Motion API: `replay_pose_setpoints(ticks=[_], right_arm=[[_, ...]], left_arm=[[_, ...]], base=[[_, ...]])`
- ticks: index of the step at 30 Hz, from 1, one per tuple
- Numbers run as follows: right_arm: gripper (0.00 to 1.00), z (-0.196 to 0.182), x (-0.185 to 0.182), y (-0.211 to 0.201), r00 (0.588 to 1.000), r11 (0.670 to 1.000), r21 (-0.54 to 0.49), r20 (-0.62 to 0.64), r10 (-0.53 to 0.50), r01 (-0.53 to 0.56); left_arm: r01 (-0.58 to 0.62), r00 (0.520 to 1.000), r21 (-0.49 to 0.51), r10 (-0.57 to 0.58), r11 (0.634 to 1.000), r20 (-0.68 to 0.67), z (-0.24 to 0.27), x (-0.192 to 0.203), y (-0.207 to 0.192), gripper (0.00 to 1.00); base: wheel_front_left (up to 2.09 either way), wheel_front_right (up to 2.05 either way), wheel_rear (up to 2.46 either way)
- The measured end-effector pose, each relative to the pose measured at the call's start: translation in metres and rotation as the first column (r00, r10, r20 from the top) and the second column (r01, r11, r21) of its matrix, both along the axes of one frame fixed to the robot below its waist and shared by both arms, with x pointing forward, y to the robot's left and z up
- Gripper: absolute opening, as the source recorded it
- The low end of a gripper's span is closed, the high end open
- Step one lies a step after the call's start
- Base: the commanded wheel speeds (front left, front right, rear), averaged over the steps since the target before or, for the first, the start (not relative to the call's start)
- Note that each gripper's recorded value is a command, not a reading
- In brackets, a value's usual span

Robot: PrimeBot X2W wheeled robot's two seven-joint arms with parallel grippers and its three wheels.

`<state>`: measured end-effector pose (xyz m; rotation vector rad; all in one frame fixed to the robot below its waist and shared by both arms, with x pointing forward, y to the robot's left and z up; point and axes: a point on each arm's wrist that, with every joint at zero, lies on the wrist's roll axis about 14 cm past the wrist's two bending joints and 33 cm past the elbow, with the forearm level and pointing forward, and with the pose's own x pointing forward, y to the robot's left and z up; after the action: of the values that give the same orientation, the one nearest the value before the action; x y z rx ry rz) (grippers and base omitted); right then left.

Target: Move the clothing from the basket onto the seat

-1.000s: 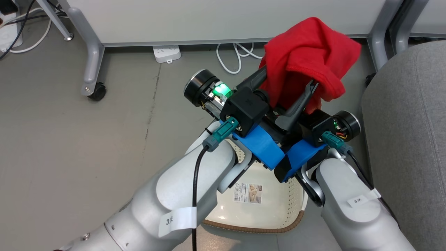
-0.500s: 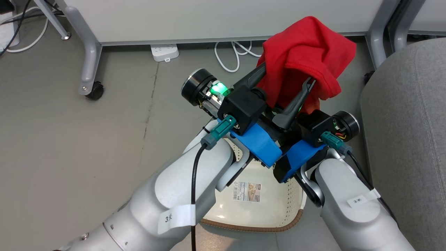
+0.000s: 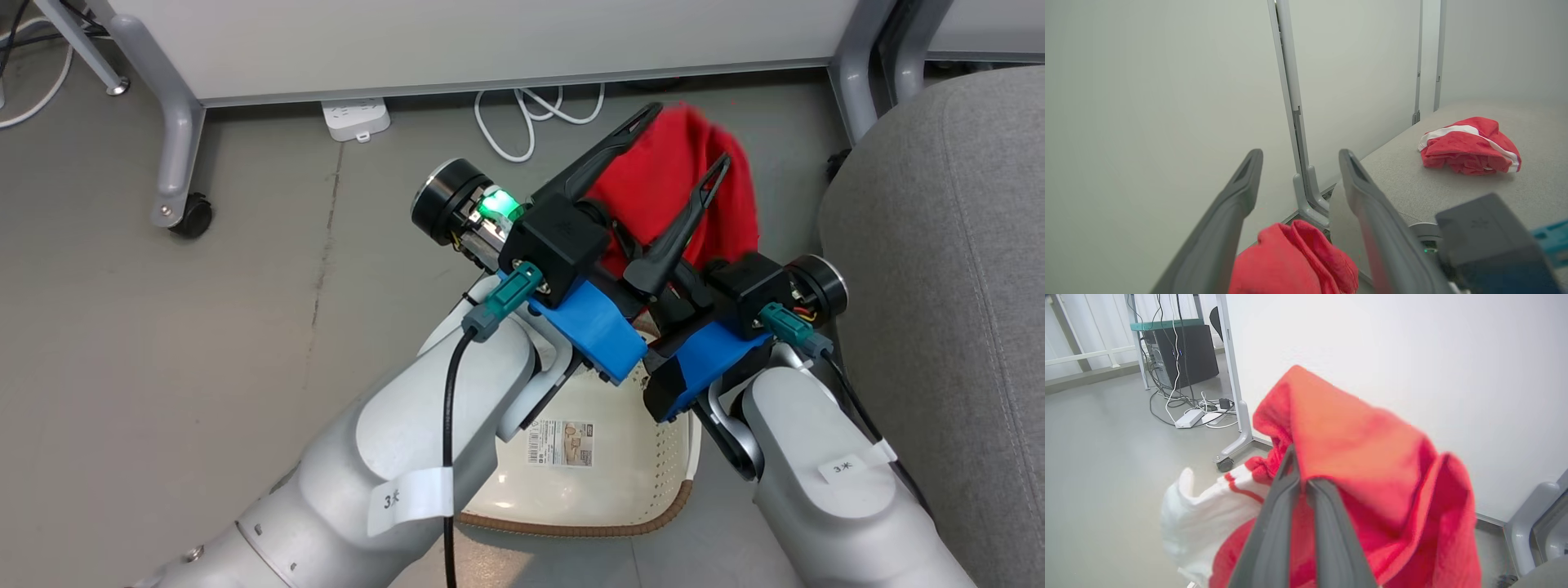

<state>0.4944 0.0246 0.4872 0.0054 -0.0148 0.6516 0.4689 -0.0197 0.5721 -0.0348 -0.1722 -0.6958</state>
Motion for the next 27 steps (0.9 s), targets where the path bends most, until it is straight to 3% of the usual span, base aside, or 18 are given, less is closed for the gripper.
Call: replay_pose_setpoints(ticks=[14, 27], right_arm=[[0.0, 0.003, 0.008, -0.034, 0.996, 0.996, 0.001, 0.011, -0.088, 0.088], [0.0, 0.019, 0.016, -0.098, 0.966, 0.968, 0.001, 0.065, -0.251, 0.251]], left_arm=[[0.057, 0.998, 0.001, -0.057, 0.998, -0.016, -0.011, 0.004, -0.021, 1.0], [0.165, 0.986, 0.008, -0.165, 0.986, -0.028, -0.026, 0.003, -0.059, 1.0]], base=[[0.0, 0.0, 0.0], [0.0, 0.0, 0.0]])
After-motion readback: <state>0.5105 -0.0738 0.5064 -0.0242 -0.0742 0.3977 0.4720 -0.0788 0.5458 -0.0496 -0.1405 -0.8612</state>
